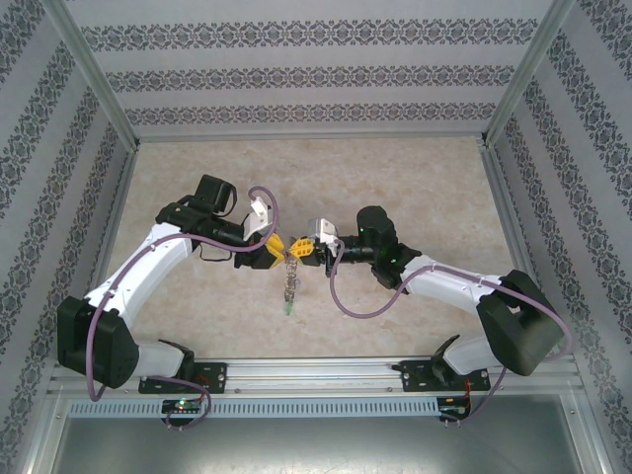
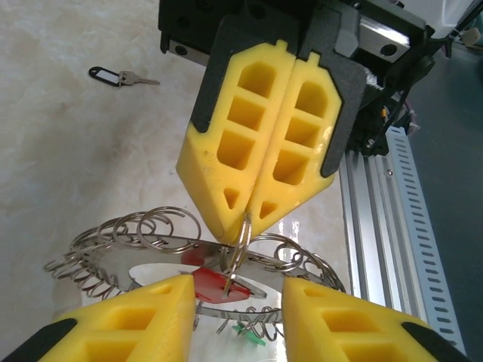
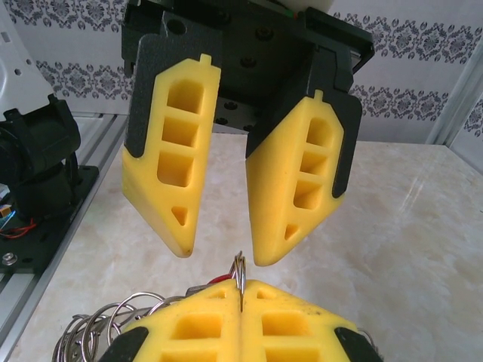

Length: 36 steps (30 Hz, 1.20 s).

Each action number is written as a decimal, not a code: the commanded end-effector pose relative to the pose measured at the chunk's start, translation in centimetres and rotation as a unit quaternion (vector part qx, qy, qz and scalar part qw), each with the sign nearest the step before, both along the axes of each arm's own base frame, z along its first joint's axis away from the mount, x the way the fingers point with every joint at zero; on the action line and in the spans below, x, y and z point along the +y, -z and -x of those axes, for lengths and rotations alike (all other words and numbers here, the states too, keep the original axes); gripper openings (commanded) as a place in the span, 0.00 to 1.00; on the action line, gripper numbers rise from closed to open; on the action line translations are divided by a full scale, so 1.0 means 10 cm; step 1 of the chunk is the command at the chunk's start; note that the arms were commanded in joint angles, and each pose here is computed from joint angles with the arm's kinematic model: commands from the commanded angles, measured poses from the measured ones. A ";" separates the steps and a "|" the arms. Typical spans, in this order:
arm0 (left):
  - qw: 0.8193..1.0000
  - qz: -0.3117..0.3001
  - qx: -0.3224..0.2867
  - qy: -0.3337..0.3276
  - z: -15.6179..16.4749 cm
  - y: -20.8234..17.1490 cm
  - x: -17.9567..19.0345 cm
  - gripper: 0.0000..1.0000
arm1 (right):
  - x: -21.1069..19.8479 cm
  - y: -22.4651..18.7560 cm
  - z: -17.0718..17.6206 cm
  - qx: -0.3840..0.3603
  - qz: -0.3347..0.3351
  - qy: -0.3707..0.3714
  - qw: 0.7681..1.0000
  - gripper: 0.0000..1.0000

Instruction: Put the keys on the keyring

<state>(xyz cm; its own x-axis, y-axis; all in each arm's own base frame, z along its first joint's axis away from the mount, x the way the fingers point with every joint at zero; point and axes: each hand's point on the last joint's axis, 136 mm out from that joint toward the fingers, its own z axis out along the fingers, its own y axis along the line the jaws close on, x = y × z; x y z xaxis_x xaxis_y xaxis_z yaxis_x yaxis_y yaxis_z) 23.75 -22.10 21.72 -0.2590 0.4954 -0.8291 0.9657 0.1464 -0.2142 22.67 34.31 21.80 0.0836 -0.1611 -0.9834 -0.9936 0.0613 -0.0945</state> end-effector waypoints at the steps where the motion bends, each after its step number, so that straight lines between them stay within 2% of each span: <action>1: 1.000 0.011 -0.024 -0.004 -0.04 -0.06 0.02 0.40 | 0.00 -0.26 0.05 -0.025 -0.031 -0.015 0.999 0.00; 4: 1.000 0.022 -0.013 0.003 -0.03 -0.08 -0.01 0.38 | 0.00 -0.27 0.06 -0.024 -0.031 -0.017 0.999 0.00; 6: 1.000 0.022 -0.009 0.006 -0.02 -0.09 -0.01 0.33 | 0.01 -0.27 0.06 -0.025 -0.031 -0.018 0.999 0.00; 8: 1.000 0.023 -0.009 0.009 -0.01 -0.11 -0.01 0.21 | 0.01 -0.29 0.06 -0.026 -0.031 -0.019 0.999 0.00; 11: 1.000 0.017 -0.009 0.012 0.01 -0.09 0.00 0.08 | 0.00 -0.29 0.05 -0.030 -0.030 -0.013 0.999 0.00; 15: 1.000 0.007 -0.003 0.010 0.03 -0.05 0.02 0.00 | -0.02 -0.30 0.05 -0.034 -0.030 -0.008 0.999 0.00; 23: 0.999 -0.021 0.032 -0.027 -0.04 0.07 0.09 0.00 | -0.03 -0.32 0.06 -0.040 -0.031 -0.007 0.999 0.00; 29: 0.996 -0.018 0.083 -0.019 0.04 0.11 0.10 0.00 | -0.03 -0.32 0.07 -0.041 -0.031 -0.006 0.999 0.00; 34: 0.994 -0.033 0.092 -0.038 -0.02 0.20 0.12 0.00 | -0.04 -0.31 0.05 -0.049 -0.031 0.006 0.998 0.00; 36: 0.994 -0.034 0.094 -0.041 -0.02 0.21 0.13 0.07 | -0.04 -0.30 0.04 -0.049 -0.028 0.006 0.998 0.00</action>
<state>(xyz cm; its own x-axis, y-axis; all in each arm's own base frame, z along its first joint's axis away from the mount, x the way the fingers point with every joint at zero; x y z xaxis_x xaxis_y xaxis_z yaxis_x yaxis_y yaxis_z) 23.95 -21.72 20.33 -0.3825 0.5095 -0.7708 0.9237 0.1923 -0.3313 22.73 34.01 22.19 0.0869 -0.1673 -0.9821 -0.9913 0.0836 -0.1019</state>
